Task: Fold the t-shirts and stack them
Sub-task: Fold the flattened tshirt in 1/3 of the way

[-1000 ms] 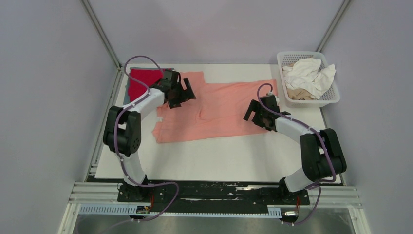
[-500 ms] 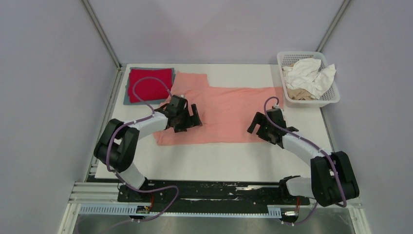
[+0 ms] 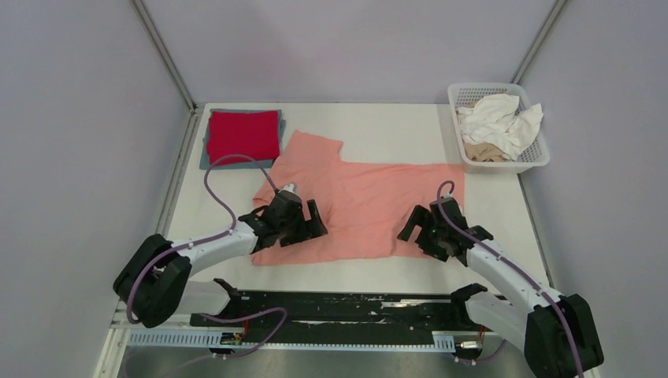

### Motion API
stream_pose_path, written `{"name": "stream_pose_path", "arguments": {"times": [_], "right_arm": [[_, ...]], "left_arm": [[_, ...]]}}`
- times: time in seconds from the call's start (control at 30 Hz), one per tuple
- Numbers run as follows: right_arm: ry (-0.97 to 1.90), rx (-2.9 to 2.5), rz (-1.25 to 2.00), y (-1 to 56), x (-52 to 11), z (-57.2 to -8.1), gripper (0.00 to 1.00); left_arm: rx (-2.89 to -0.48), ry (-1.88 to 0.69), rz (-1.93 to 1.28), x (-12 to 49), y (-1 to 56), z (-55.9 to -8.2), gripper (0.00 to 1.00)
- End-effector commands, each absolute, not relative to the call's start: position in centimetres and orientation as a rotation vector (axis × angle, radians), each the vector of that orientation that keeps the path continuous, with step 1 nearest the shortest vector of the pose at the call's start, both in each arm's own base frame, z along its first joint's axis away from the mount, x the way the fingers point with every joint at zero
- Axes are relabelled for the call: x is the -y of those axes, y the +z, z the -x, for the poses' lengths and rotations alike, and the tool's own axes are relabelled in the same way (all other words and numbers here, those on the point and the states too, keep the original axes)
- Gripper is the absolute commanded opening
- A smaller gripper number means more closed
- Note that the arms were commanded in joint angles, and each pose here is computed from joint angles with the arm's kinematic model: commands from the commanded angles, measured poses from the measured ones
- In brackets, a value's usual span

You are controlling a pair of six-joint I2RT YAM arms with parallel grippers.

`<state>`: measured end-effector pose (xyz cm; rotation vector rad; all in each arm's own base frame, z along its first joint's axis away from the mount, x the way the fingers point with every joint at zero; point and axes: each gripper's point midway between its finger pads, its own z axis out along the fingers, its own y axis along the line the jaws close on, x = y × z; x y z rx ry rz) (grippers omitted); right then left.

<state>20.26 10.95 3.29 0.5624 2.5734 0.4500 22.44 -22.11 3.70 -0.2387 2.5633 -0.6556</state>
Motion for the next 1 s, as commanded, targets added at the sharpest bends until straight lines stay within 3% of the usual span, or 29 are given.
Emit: {"name": "stream_pose_path", "arguments": {"times": [0.0, 0.53, 0.87, 0.97], "right_arm": [[0.331, -2.918, -0.708, -0.3, -10.4, -10.7, 1.00], [0.075, -3.192, -0.475, -0.1, -10.4, -4.0, 1.00], [0.066, -3.072, -0.485, 1.2, -10.2, -6.1, 1.00], [0.082, -2.885, -0.454, 3.6, -10.2, -9.9, 1.00]], "left_arm": [[-2.849, -0.326, 0.350, 16.5, -1.4, -14.2, 1.00], [-2.849, -0.265, 0.356, 13.2, -0.4, -11.2, 1.00], [-2.787, -0.205, 0.409, 12.3, 0.0, -12.2, 1.00], [-2.725, -0.255, 0.374, 13.4, 1.5, -13.9, 1.00]]}}
